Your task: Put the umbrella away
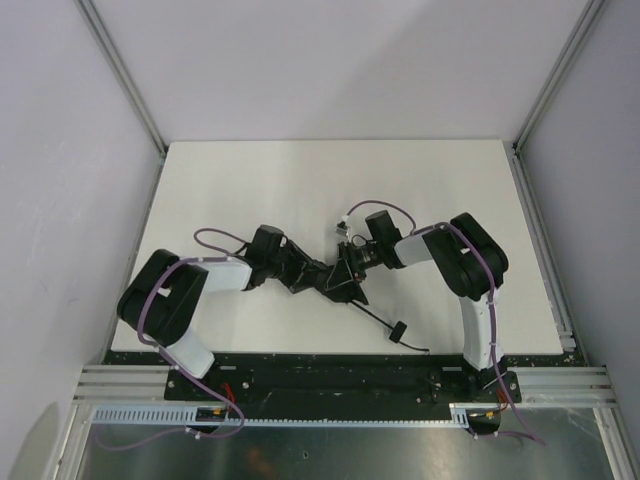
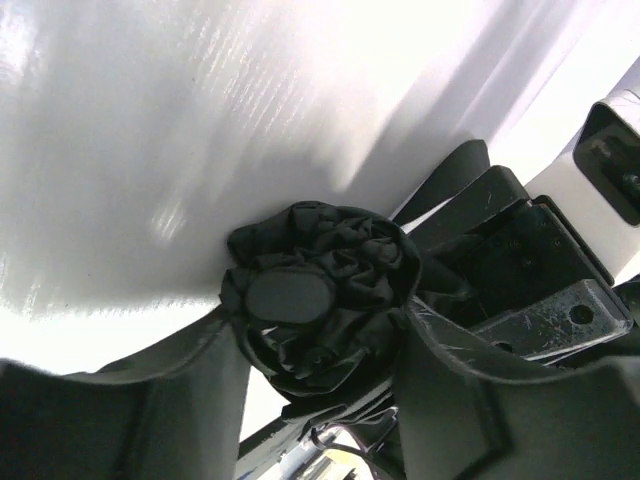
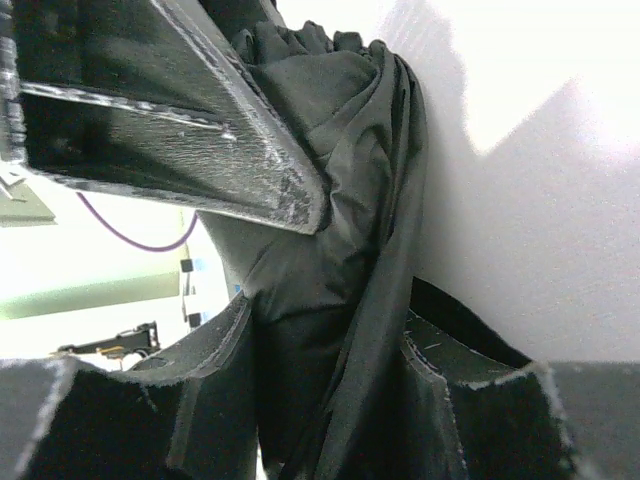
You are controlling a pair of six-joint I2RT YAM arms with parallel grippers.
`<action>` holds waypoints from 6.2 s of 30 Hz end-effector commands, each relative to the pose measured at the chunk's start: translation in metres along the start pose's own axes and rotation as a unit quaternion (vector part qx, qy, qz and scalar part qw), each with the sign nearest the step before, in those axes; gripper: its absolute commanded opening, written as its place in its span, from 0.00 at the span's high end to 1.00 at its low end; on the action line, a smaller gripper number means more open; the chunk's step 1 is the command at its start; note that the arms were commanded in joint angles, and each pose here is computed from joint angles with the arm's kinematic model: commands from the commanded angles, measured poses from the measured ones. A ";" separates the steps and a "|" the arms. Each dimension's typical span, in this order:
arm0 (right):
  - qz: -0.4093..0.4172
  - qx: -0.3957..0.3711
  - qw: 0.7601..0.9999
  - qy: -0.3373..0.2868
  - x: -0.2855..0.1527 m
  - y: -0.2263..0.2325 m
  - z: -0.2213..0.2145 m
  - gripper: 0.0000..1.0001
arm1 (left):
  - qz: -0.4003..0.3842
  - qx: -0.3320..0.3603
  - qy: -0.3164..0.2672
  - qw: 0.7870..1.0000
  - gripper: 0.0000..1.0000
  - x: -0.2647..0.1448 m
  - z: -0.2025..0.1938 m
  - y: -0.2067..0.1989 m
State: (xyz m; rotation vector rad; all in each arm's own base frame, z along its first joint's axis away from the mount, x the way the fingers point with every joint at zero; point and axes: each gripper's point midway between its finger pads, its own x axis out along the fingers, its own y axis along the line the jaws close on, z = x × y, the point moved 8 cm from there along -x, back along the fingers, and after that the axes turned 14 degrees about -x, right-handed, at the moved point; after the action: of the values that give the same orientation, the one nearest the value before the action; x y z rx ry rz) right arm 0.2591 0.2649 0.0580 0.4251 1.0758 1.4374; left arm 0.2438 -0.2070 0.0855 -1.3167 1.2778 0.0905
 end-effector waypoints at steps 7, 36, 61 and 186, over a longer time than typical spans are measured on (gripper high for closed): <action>-0.039 0.039 0.998 0.004 0.006 -0.004 -0.012 0.87 | 0.077 0.041 -0.075 0.993 0.91 0.010 0.013 0.048; -0.501 -0.376 0.771 0.114 0.028 0.062 -0.019 0.23 | 0.179 -0.011 -0.041 0.983 1.00 0.003 0.002 0.059; -0.114 -0.072 0.990 0.026 0.010 0.010 -0.033 1.00 | 0.116 0.053 -0.030 0.991 0.10 -0.010 -0.001 0.019; -0.516 -0.326 0.792 0.026 0.019 0.051 -0.048 0.85 | 0.152 -0.023 -0.007 0.988 0.86 -0.002 -0.016 0.043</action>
State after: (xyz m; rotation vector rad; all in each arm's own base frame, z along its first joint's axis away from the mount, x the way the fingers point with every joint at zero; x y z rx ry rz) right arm 0.1708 0.2853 0.0790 -0.6268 0.5862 0.7875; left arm 0.2266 -0.2189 0.0861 -1.2742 1.3808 0.1796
